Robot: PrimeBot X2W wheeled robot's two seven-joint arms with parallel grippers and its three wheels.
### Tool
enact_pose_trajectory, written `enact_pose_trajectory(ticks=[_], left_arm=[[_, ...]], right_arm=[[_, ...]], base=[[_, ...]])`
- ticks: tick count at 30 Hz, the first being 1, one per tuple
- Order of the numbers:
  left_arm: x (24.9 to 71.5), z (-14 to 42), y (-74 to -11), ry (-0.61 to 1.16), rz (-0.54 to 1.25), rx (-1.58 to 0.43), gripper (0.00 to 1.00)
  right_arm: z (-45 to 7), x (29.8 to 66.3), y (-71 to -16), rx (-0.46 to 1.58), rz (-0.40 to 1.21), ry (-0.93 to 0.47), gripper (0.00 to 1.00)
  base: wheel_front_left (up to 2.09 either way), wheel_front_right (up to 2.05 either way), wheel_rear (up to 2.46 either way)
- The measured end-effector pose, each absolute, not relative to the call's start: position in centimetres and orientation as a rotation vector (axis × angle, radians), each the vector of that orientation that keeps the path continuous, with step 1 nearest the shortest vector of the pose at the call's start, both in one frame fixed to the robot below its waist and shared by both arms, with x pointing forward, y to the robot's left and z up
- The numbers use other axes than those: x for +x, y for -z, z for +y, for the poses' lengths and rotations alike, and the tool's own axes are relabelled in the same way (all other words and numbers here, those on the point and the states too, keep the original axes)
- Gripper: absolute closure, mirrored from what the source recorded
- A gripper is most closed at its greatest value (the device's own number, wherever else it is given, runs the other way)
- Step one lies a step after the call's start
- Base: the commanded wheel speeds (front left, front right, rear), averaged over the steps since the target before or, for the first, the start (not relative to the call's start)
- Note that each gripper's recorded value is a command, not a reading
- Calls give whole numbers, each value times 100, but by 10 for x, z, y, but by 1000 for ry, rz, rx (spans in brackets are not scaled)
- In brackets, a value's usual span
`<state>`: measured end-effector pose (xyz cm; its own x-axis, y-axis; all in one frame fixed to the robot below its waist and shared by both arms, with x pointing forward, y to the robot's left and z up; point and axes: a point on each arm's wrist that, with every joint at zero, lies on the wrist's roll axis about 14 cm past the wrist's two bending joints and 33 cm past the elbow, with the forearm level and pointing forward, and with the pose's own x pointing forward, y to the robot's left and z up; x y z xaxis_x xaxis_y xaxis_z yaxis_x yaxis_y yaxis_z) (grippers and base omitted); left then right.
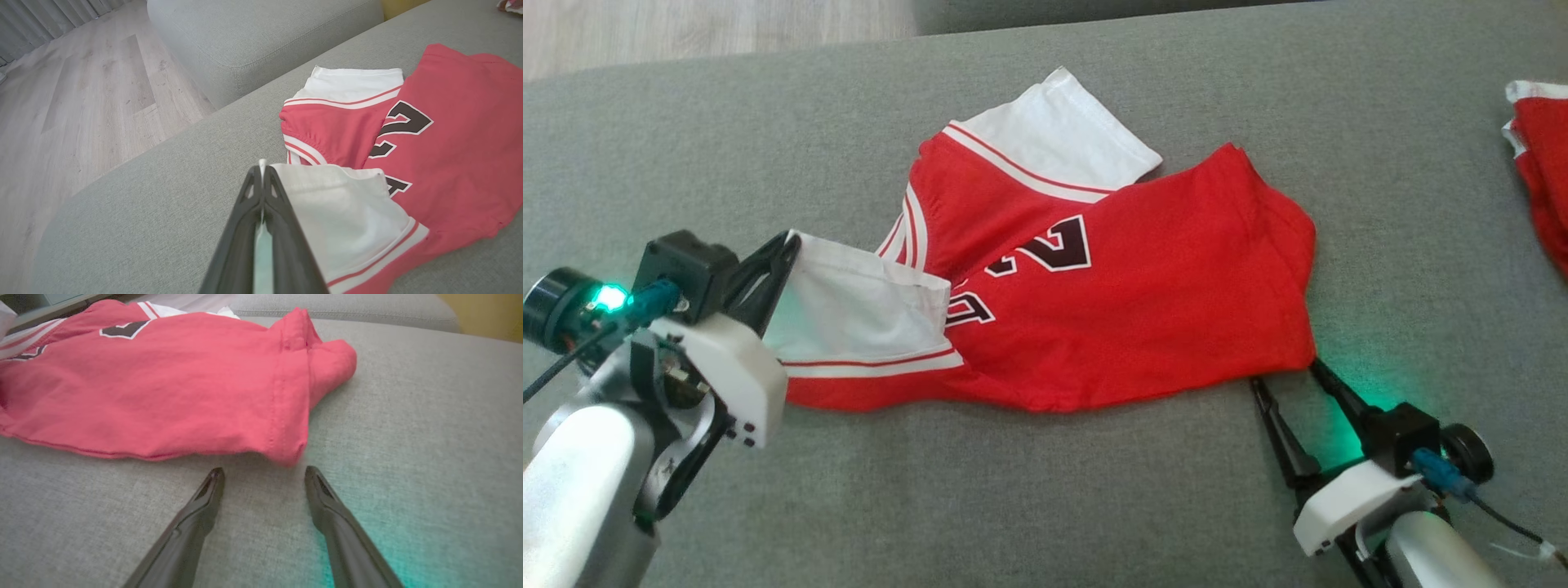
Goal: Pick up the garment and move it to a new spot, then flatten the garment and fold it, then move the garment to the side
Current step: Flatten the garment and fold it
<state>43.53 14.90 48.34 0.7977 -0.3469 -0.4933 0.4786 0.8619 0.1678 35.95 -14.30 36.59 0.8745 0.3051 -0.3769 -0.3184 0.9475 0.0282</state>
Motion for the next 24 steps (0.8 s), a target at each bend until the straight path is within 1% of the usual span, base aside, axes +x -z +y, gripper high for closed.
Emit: enact_pose_trajectory(ticks=[5,6,7,8,11,14,15,19,20,21,22,24], left_arm=[[435,151,-484,444,463,291,100],[435,152,-484,443,463,291,100],[435,152,-484,443,462,292,100],[435,152,-485,442,458,296,100],[435,151,-486,442,455,298,100],[434,152,-488,438,450,300,100],[434,152,-489,435,447,301,100],[434,151,-492,436,442,305,100],[433,151,-492,437,441,305,100],[433,151,-492,437,440,306,100],[433,151,-492,438,440,306,100],[433,151,-493,437,440,307,100]], right_arm=[[-138,364,-364,-43,394,-345,1],[-138,365,-364,-45,391,-346,4],[-138,365,-365,-51,388,-349,13],[-138,366,-365,-52,387,-349,17],[-140,366,-367,-52,381,-342,22],[-143,368,-371,-59,367,-331,20],[-144,370,-375,-58,355,-325,13],[-143,369,-379,-60,341,-325,18],[-143,368,-379,-58,340,-326,24],[-142,368,-380,-57,339,-327,36],[-142,368,-380,-57,337,-327,51],[-141,369,-382,-56,331,-329,74]], base=[[0,0,0],[0,0,0],[0,0,0],[0,0,0],[0,0,0],[0,0,0],[0,0,0],[0,0,0],[0,0,0],[0,0,0],[0,0,0],[0,0,0]])
